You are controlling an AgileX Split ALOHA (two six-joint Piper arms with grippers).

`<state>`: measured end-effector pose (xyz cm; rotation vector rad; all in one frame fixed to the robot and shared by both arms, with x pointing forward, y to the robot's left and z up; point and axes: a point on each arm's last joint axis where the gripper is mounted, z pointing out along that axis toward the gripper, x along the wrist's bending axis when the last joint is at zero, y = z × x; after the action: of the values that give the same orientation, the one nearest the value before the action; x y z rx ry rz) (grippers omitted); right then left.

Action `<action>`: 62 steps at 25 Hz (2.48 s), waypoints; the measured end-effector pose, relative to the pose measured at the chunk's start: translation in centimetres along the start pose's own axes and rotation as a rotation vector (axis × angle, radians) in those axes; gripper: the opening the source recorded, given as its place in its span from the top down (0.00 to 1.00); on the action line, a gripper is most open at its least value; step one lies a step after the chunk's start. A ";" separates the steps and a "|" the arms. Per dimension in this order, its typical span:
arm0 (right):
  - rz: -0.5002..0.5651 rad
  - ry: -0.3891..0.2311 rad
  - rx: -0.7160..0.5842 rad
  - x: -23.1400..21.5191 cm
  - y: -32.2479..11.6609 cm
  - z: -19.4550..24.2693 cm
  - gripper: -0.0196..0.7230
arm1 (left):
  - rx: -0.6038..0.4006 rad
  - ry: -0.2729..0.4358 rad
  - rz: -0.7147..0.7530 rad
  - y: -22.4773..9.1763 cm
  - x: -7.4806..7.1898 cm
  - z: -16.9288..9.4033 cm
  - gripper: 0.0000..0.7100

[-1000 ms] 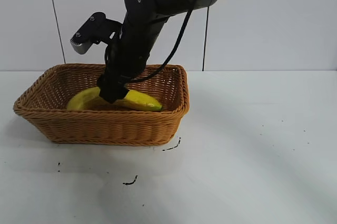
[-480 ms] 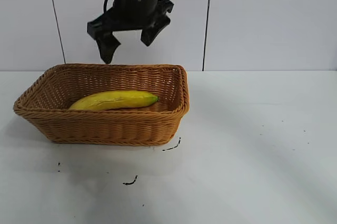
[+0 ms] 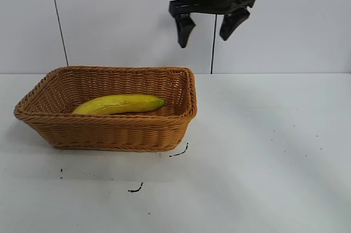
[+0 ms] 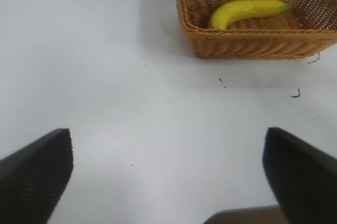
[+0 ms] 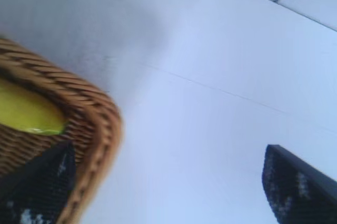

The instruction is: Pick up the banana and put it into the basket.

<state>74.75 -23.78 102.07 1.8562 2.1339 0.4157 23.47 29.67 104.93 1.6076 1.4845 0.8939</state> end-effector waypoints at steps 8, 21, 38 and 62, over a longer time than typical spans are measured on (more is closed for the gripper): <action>0.090 -0.020 0.005 -4.6 -0.4 0.1 0.05 | 0.000 -0.001 0.000 0.0 0.0 0.0 0.02; 0.069 0.002 0.189 -3.5 -7.8 -5.0 0.05 | 0.000 -0.001 0.000 0.0 0.0 0.0 0.02; 0.069 -0.007 0.060 -1.1 -28.6 -17.9 0.05 | 0.000 -0.001 0.000 0.0 0.0 0.0 0.02; 0.055 -0.053 -0.644 0.7 -44.8 -22.9 0.05 | 0.000 0.000 0.000 0.0 0.0 0.0 0.02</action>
<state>24.92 -29.73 105.47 1.5223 1.6397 0.9245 23.47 29.67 104.93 1.6076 1.4845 0.8940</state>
